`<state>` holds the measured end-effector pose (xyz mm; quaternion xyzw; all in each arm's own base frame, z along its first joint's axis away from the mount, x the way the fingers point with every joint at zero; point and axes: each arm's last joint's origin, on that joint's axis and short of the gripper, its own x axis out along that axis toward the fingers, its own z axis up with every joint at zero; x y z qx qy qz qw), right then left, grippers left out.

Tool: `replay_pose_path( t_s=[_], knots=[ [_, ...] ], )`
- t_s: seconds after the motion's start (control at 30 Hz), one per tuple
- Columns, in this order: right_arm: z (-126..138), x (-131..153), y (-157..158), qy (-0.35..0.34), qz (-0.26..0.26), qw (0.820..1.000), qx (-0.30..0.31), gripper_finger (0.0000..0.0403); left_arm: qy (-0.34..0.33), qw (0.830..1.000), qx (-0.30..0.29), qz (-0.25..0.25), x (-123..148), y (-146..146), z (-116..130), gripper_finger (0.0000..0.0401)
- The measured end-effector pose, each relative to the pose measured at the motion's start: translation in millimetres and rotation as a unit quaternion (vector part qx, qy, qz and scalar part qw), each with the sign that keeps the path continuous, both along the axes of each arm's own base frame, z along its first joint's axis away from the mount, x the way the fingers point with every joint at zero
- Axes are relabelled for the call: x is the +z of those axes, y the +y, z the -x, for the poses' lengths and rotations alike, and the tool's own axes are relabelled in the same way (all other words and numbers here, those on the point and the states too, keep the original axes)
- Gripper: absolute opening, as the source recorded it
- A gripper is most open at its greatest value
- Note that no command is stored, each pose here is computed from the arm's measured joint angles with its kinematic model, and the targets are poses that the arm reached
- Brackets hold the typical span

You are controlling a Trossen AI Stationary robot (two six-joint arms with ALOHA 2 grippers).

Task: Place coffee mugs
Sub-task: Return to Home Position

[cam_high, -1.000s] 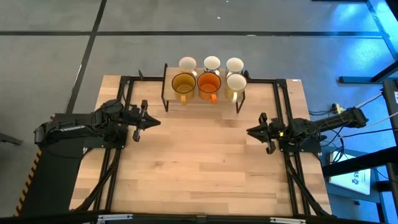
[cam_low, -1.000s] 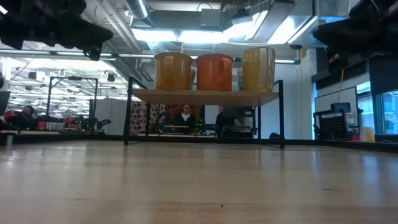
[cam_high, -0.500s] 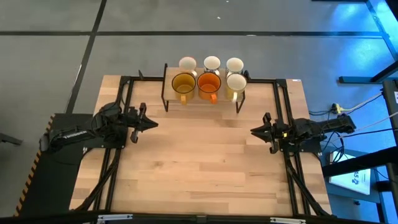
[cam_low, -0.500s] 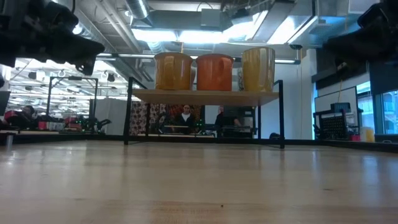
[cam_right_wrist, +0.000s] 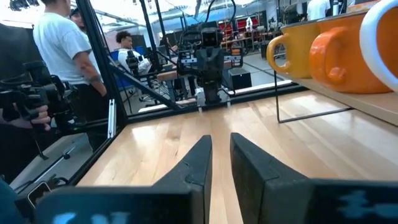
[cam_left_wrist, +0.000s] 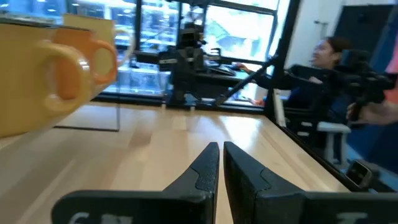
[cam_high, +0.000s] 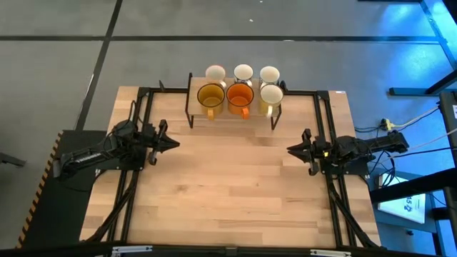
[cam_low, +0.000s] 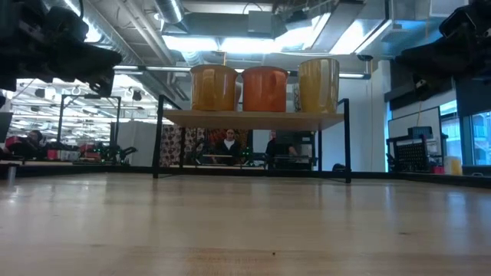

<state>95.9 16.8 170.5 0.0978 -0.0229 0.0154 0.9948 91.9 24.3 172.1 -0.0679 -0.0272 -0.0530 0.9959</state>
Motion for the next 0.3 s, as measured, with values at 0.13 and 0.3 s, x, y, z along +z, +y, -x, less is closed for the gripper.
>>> replay_pose_path(
  t_s=[0.13, 0.3],
  knots=[
    [0.0, -0.1, 0.0, 0.000, 0.000, 1.000, 0.000, 0.0046, -0.001, 1.000, -0.018, -0.010, 0.1, -1.1, 0.2, 0.0018],
    [0.0, -0.1, 0.0, 0.001, 0.000, 1.000, 0.000, 0.0046, 0.001, 1.000, -0.014, -0.007, -0.2, -0.8, -0.1, 0.0018]
  ],
)
